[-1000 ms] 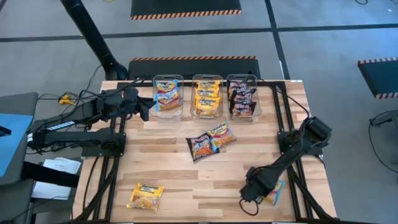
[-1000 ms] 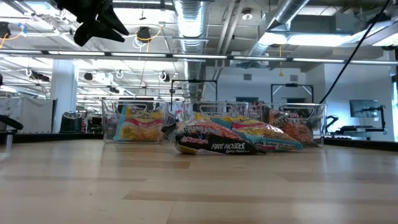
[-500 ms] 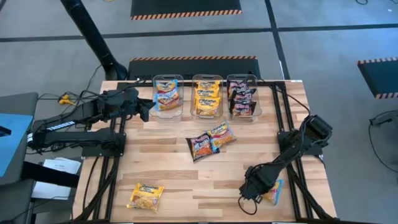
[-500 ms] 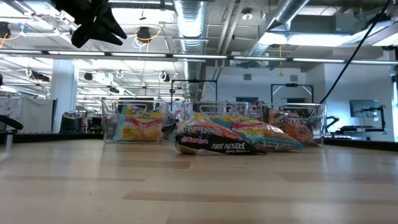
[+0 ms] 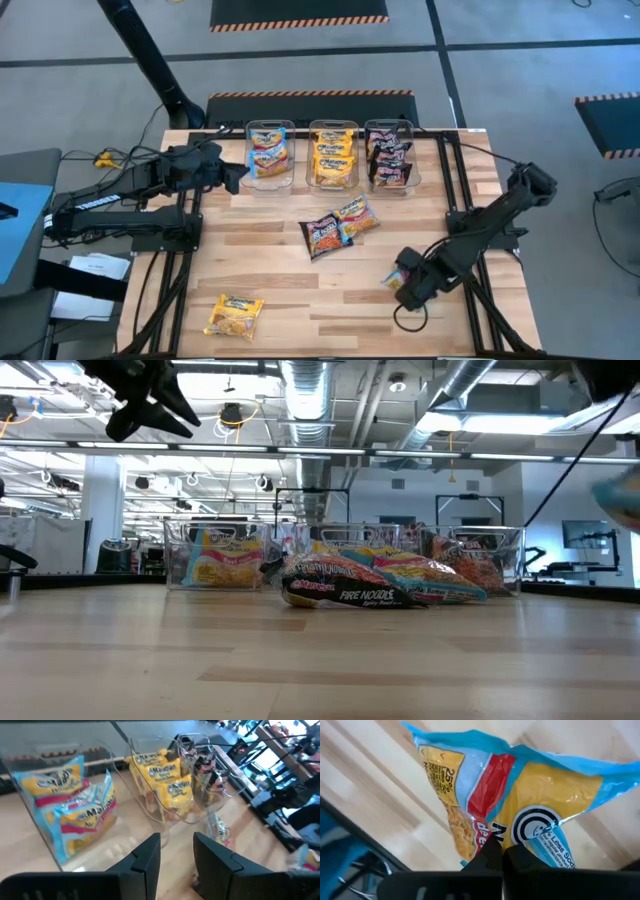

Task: Sort Maruchan noodles
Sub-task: Put the blue noodle pack into the left transparent bin

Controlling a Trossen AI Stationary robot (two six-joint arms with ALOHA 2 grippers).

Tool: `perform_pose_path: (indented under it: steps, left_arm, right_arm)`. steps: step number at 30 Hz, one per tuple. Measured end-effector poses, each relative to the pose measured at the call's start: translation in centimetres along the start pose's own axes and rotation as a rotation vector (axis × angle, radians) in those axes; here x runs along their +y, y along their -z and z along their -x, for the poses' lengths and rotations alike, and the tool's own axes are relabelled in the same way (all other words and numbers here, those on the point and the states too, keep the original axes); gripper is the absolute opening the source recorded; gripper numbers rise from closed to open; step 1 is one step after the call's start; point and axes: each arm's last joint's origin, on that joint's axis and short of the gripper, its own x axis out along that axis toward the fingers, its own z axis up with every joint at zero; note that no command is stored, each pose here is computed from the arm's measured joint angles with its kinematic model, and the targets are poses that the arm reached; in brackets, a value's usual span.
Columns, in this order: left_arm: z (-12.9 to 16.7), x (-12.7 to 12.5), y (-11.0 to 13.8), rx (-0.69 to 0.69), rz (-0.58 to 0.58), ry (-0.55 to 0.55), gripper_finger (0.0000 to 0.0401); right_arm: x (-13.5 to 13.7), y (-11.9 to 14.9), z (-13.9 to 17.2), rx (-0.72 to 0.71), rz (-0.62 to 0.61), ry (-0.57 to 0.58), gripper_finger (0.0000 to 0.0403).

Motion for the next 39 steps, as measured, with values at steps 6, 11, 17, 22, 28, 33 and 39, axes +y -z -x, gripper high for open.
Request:
perform_pose_path:
  steps: [6, 11, 17, 22, 28, 33, 39]
  left_arm:
    - [-0.2, -0.2, 0.2, 0.054, 0.020, 0.060, 0.0106]
    - [-1.1, -0.4, 0.4, 0.100, 0.027, 0.054, 0.0128]
    - [-3.0, -1.2, 0.5, 0.124, 0.131, 0.075, 0.0171]
    - [-4.6, -2.0, 0.9, 0.214, 0.171, 0.162, 0.0178]
    - [-6.3, -3.6, 1.5, 0.271, 0.224, 0.258, 0.0178]
    - [-7.4, -4.9, 2.0, 0.271, 0.244, 0.326, 0.0178]
    - [-8.4, -6.0, 2.4, 0.259, 0.249, 0.381, 0.0178]
  right_arm:
    - [-0.8, -0.7, 2.2, -0.106, 0.002, -0.090, 0.0003]
    - [-0.6, -1.9, 3.4, -0.198, 0.049, -0.199, 0.0003]
    - [0.0, -4.5, 4.0, -0.312, 0.128, -0.279, 0.0003]
    - [-0.3, -7.0, 4.3, -0.376, 0.176, -0.284, 0.0003]
    - [-0.8, -10.0, 4.8, -0.467, 0.216, -0.293, 0.0003]
    - [-1.4, -11.9, 5.5, -0.531, 0.243, -0.289, 0.0002]
    - [-1.7, -14.1, 8.3, -0.633, 0.282, -0.293, 0.0002]
